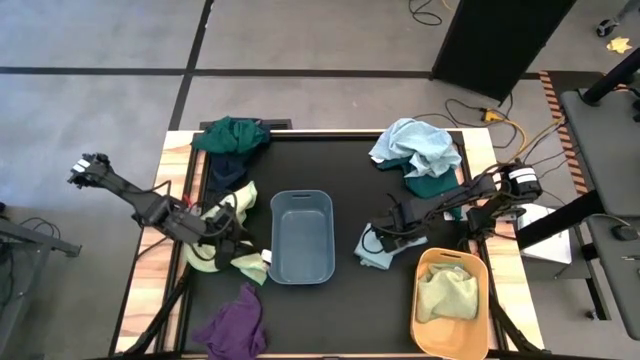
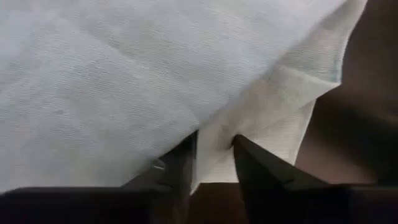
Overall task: Sort microfiber towel by color & place in baskets
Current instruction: Put the bottom blue microfiber cloth into the yellow bin
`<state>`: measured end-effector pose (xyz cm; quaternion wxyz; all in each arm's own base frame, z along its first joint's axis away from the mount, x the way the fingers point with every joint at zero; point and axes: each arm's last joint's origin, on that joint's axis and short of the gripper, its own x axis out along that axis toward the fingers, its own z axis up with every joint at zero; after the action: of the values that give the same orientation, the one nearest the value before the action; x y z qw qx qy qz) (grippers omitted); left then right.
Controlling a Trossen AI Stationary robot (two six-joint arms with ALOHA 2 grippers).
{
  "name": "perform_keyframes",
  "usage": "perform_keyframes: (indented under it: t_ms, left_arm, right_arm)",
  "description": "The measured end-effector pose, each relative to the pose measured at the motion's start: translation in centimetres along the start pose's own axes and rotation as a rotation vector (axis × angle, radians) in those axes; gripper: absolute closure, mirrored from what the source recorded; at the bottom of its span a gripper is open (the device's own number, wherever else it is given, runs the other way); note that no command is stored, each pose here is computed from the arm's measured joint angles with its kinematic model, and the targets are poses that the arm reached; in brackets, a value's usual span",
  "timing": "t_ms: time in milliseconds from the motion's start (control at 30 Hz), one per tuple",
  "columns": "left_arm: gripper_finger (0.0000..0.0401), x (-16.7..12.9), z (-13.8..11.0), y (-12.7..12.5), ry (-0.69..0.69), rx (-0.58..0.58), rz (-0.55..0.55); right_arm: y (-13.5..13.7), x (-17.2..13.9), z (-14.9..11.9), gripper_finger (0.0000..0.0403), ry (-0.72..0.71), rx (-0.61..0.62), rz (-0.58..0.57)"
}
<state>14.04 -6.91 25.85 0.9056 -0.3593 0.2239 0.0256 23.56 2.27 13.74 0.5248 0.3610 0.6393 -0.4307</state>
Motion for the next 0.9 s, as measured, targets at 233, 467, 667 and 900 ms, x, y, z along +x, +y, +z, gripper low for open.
perform_keyframes:
  t_ms: [233, 467, 667, 900]
  left_arm:
    - [0.0171, -2.2, 1.9, -1.2, 0.010, 0.086, 0.013]
    - [0.0171, -4.9, 4.7, -3.1, -0.075, 0.213, 0.061]
    - [0.0171, -7.1, 7.0, -4.6, -0.163, 0.286, 0.038]
    - [0.0171, -8.5, 8.2, -5.2, -0.244, 0.347, 0.056]
  right_arm:
    - [-0.1, -3.8, -0.1, 0.0388, -0.029, -0.054, 0.067]
    - [-2.0, -13.8, -0.8, 0.0393, -0.163, -0.154, 0.258]
    - [-5.0, -23.6, -4.6, 0.0393, -0.216, -0.294, 0.780]
    - [-9.9, -32.1, -10.1, 0.0393, -0.262, -0.492, 1.368]
